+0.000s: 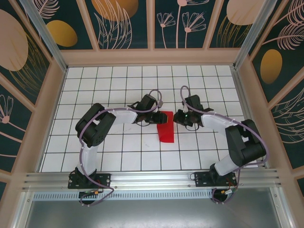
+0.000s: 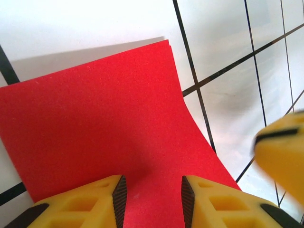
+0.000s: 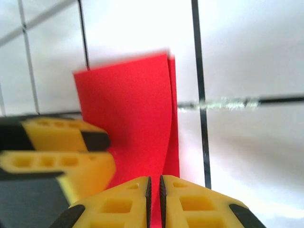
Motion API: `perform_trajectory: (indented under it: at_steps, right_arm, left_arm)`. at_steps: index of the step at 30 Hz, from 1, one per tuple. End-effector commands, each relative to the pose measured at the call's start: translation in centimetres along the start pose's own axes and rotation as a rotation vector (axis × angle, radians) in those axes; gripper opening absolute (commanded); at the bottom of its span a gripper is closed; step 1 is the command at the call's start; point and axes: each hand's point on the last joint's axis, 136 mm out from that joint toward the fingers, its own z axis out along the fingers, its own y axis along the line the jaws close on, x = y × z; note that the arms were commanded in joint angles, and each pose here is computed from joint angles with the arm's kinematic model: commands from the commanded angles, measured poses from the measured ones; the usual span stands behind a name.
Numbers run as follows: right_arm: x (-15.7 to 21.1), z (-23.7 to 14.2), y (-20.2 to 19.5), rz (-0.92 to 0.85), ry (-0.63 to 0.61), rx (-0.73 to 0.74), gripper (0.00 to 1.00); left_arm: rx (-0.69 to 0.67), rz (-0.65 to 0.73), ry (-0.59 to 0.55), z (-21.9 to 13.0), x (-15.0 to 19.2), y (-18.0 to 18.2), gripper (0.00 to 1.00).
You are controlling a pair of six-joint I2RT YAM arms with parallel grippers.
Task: Fold a paper plane with a square sheet of paper (fold left side to right side)
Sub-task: Hold the square sheet of paper at the center of the table.
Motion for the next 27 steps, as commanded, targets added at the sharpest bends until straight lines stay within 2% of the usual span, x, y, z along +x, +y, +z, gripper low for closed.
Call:
perform_trajectory:
  at_steps: [1, 8, 15, 21, 27]
  right_arm:
    - [-2.5, -0.8, 2.1, -0.011, -0.045, -0.093, 0.16]
    - [-3.9, 2.6, 3.0, -0.004, 0.009, -0.131, 0.15]
    - [-3.4, 6.0, 3.1, -0.001, 0.081, -0.127, 0.15]
    - [-2.2, 7.5, 0.7, 0.016, 0.127, -0.020, 0.15]
    - [-0.7, 7.7, -1.9, 0.021, 0.159, 0.083, 0.15]
  left_arm:
    - [-0.050, -0.035, 0.049, 1.1, 1.7, 1.4, 0.39]
    - [-0.051, -0.037, 0.053, 1.2, 1.8, 1.5, 0.38]
    - [-0.042, -0.030, 0.056, 1.3, 1.7, 1.3, 0.38]
    - [-0.034, -0.005, 0.057, 1.0, 1.7, 1.0, 0.39]
    - [0.026, 0.042, 0.018, -0.8, 0.9, -1.2, 0.44]
